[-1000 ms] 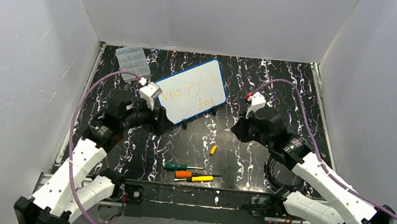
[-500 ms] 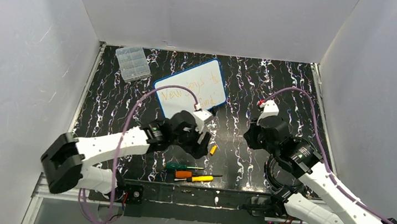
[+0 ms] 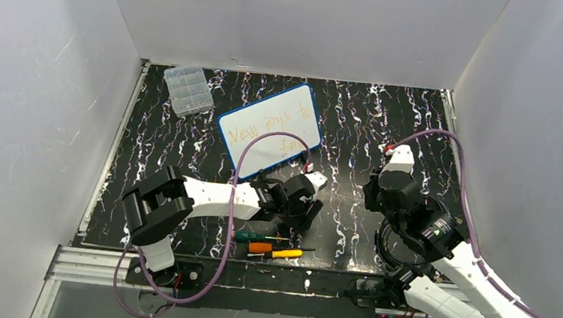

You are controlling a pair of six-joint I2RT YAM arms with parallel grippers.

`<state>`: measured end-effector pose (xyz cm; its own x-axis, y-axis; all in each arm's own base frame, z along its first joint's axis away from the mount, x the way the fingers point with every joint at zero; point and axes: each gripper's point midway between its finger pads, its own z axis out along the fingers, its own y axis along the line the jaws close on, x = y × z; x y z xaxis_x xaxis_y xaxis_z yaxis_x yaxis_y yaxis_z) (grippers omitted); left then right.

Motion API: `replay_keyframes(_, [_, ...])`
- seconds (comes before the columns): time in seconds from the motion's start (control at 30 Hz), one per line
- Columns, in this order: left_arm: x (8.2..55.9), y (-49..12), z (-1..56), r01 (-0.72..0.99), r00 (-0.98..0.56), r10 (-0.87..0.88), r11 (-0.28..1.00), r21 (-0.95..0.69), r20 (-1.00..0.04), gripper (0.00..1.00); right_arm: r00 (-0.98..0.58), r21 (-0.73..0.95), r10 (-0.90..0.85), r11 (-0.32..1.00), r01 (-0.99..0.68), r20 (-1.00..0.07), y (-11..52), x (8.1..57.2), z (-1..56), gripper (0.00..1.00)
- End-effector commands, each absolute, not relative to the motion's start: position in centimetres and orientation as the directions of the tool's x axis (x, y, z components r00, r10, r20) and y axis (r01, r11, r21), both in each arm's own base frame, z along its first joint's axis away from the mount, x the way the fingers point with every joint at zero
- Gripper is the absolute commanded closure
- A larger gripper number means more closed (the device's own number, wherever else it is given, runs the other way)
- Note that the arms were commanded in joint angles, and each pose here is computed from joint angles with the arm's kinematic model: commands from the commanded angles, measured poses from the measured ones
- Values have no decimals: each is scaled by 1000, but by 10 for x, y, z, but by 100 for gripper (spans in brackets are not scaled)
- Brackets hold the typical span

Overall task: Write a sentence on the whiteboard
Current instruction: Close the whiteboard marker at the center of the board.

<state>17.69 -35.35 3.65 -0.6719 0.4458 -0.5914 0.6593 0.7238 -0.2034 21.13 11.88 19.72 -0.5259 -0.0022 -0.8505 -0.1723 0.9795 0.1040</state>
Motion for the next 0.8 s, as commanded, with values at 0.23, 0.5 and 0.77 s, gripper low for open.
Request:
replay_keyframes(0.23, [206, -352, 27, 649, -616, 515, 761, -14, -596, 54, -473, 105, 28, 985, -137, -881, 110, 216, 203, 99])
replay_keyframes(0.5, [207, -342, 13, 642, -619, 560, 765, 56, -551, 79, -471, 116, 36, 983, -141, -881, 111, 215, 205, 99])
replay_keyframes(0.77, [204, -319, 44, 620, -579, 488, 784, 36, -652, 100, -491, 215, 69, 945, -248, -868, 134, 205, 219, 99])
